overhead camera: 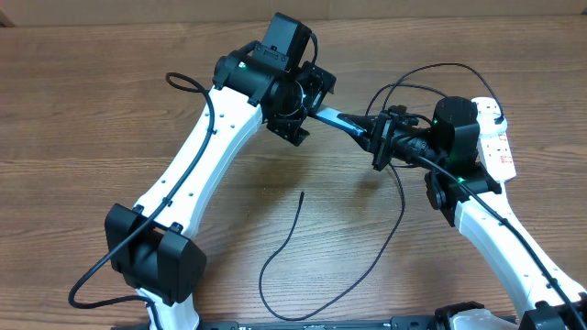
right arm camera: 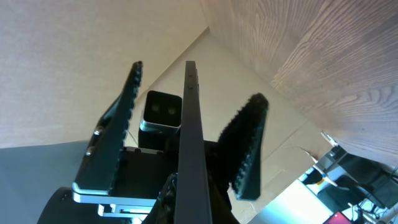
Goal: Plug charger to phone and switch on socket
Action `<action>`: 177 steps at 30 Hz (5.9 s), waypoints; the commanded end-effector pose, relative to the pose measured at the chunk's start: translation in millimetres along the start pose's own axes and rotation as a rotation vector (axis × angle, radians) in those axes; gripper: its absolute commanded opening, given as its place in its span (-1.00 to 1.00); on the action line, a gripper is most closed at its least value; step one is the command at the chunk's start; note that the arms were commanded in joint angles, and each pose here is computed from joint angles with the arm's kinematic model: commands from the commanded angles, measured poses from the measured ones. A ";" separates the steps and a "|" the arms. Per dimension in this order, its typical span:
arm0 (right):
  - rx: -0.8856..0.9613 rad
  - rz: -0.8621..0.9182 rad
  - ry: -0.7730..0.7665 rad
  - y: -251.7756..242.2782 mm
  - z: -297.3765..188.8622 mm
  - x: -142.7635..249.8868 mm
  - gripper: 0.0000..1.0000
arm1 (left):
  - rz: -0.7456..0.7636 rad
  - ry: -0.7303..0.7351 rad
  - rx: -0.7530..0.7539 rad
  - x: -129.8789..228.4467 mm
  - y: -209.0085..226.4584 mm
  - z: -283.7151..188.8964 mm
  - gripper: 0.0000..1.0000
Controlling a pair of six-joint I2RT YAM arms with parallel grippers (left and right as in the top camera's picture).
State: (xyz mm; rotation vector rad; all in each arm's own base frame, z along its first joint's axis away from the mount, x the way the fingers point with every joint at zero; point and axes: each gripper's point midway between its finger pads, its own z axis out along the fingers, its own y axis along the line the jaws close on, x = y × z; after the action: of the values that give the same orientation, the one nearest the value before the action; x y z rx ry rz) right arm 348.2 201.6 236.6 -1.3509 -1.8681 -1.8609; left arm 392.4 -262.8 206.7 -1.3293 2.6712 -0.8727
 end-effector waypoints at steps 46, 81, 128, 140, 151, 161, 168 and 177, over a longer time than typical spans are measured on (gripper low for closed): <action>-0.021 0.095 0.033 12.5 -3.3 16.0 -0.92 | 0.064 -0.037 -0.029 -7.3 4.1 9.7 -0.92; -0.027 0.015 0.027 13.6 -3.5 15.0 0.81 | 0.089 -0.046 -0.039 -28.3 9.0 3.4 -0.92; 0.336 -1.084 -0.133 -8.0 -5.7 12.3 0.98 | 0.861 0.259 0.296 -105.8 49.3 -80.4 -0.92; 0.715 -1.140 -0.299 -74.5 7.9 -5.7 0.99 | 0.850 0.259 0.490 -114.4 32.4 -104.4 -0.92; 1.035 -1.063 -0.298 -169.4 40.2 -35.6 0.99 | 0.830 0.225 0.495 -129.4 36.0 -110.7 -0.91; 1.145 -1.019 -0.361 -202.1 44.0 -51.9 0.98 | 0.798 0.186 0.497 -147.6 42.7 -119.1 -0.91; 1.142 -0.968 -0.431 -196.8 41.2 -54.0 0.98 | 0.792 0.152 0.504 -159.9 44.7 -124.5 -0.91; 1.222 -0.944 -0.435 -196.8 50.3 -54.7 0.98 | 0.795 0.147 0.505 -161.0 44.3 -124.7 -0.91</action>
State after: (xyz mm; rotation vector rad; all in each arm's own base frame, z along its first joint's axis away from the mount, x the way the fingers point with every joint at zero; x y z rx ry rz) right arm 262.6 254.3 49.9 -0.3897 -3.2527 -0.1586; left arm 427.6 -61.6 250.9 -0.1121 2.4887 -1.3310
